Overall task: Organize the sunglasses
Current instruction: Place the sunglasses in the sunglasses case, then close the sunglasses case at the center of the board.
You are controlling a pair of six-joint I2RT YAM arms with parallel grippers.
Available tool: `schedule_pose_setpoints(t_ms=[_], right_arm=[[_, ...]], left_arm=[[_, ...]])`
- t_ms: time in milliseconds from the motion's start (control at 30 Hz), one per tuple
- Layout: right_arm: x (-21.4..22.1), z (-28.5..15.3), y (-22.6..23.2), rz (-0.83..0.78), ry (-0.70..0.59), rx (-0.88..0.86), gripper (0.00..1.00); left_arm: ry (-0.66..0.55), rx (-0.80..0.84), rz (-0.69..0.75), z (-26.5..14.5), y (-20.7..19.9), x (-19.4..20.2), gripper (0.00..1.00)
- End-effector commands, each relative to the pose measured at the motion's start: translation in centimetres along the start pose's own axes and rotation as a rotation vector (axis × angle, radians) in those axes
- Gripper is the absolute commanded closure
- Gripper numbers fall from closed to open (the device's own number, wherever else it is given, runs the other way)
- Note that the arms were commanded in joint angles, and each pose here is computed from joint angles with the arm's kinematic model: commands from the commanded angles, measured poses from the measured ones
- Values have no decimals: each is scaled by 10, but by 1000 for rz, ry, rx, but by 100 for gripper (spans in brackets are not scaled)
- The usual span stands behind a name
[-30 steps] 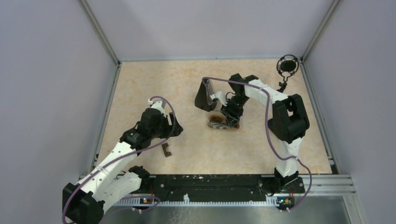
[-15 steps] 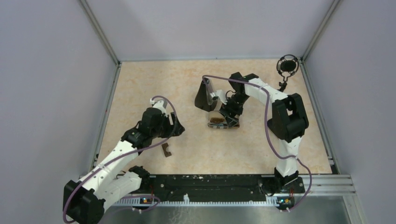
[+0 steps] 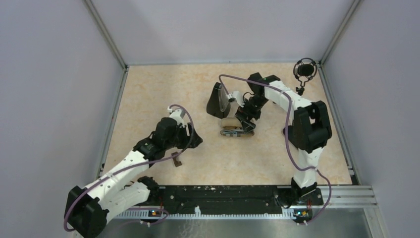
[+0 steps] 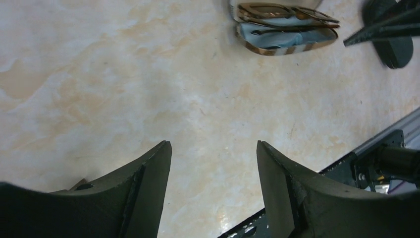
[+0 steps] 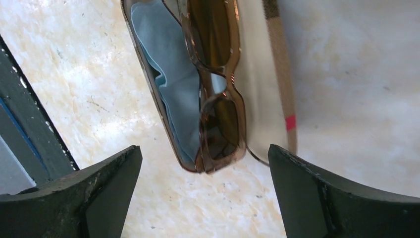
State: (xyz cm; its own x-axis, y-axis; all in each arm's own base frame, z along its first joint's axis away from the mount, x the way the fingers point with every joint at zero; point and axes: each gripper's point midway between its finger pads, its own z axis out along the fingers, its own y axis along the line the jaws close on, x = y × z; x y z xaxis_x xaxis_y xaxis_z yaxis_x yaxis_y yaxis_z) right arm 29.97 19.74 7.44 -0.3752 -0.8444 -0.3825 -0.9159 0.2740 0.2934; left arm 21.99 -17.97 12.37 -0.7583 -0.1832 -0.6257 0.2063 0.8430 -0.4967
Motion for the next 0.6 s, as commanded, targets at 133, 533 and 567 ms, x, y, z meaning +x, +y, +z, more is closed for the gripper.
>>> schedule_pose_setpoints(t_ms=[133, 533, 567], right_arm=[[-42, -90, -51, 0, -314, 277, 1], [-84, -88, -91, 25, -615, 199, 31], [-85, -84, -95, 37, -611, 189, 35]], left_arm=[[-6, 166, 114, 36, -78, 21, 33], [-194, 213, -151, 87, -132, 39, 33], [-198, 230, -168, 90, -138, 40, 34]])
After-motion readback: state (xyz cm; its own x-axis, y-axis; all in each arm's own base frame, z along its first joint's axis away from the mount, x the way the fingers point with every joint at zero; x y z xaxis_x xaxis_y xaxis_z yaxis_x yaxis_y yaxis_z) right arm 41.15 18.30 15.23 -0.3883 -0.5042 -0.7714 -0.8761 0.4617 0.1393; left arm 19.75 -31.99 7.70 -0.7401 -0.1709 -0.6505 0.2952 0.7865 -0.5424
